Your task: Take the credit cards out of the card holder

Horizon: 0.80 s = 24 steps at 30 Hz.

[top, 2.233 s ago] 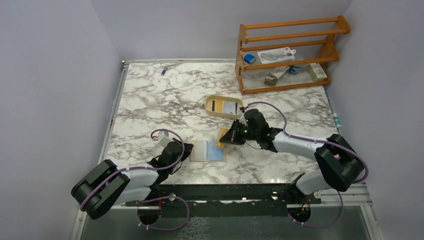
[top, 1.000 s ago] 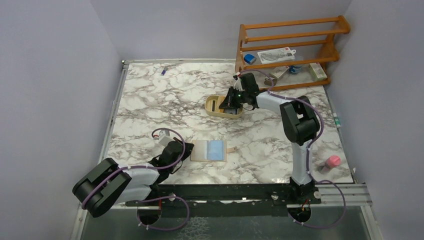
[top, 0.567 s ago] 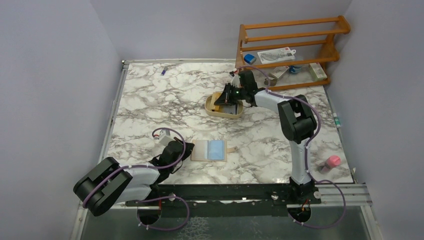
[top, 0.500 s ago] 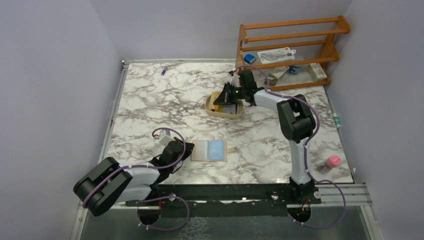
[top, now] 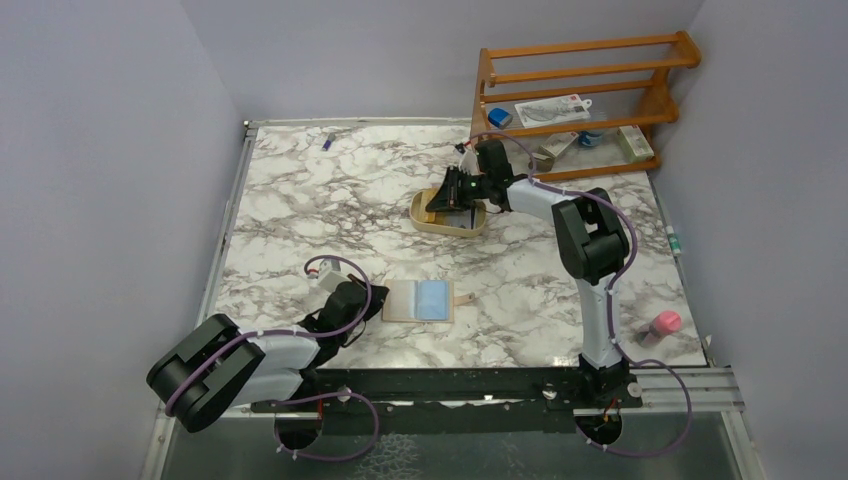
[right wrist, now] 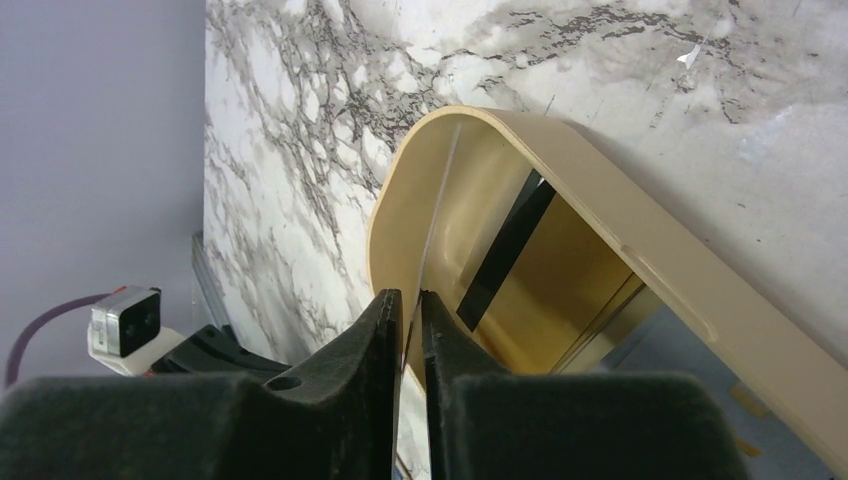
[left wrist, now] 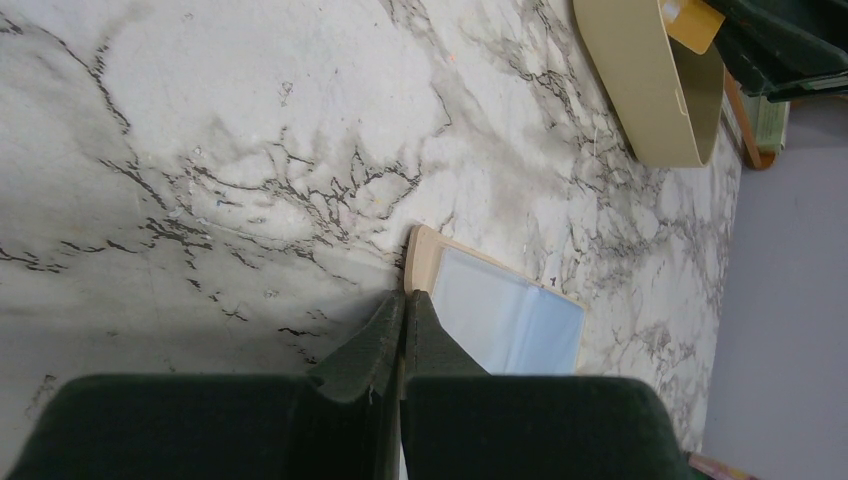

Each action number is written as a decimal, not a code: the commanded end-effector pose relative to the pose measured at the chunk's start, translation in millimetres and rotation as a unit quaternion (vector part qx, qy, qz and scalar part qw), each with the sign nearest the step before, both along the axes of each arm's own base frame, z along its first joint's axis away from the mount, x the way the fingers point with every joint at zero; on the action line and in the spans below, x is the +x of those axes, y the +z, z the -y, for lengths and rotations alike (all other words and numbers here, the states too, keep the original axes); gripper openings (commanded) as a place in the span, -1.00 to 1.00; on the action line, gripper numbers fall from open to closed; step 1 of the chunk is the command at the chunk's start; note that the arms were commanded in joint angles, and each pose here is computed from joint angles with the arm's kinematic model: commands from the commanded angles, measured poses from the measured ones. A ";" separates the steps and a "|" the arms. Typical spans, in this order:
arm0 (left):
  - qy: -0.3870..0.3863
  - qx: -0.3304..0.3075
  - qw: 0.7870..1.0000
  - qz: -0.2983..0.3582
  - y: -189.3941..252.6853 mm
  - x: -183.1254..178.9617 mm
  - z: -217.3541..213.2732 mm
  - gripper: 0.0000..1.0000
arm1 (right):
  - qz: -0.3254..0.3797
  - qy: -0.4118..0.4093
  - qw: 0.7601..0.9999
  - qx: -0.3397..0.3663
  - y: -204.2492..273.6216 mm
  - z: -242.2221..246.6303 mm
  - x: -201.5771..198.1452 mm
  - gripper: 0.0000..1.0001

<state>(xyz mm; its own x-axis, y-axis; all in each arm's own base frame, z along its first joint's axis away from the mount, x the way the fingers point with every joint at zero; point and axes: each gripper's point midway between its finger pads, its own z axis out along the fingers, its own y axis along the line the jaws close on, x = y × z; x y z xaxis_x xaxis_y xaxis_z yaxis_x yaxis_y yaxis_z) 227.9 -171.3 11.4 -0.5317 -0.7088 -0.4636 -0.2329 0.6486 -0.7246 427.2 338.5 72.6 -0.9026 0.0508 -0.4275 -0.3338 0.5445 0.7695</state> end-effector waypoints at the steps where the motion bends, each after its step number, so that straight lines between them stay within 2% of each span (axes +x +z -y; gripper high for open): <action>1: -0.039 0.122 0.983 -0.135 -73.1 -62.0 -41.5 -1.00 | 0.000 0.024 1.000 0.005 -1.5 -3.0 -8.3 -0.55; 3: -0.040 0.122 0.982 -0.136 -73.6 -62.6 -41.6 -1.00 | 0.004 0.026 1.000 0.004 -0.5 -2.4 -7.9 -0.34; 7: -0.039 0.123 0.982 -0.138 -74.1 -63.0 -42.0 -1.00 | 0.008 0.024 1.000 -0.010 3.1 0.5 -6.6 -0.08; 17: -0.041 0.129 0.981 -0.142 -76.4 -65.0 -43.8 -1.00 | 0.050 -0.013 0.994 -0.101 31.6 25.0 10.2 -0.01; 24: -0.042 0.125 0.982 -0.136 -71.0 -57.5 -37.2 -1.00 | 0.088 -0.057 0.977 -0.185 70.1 54.5 25.2 0.03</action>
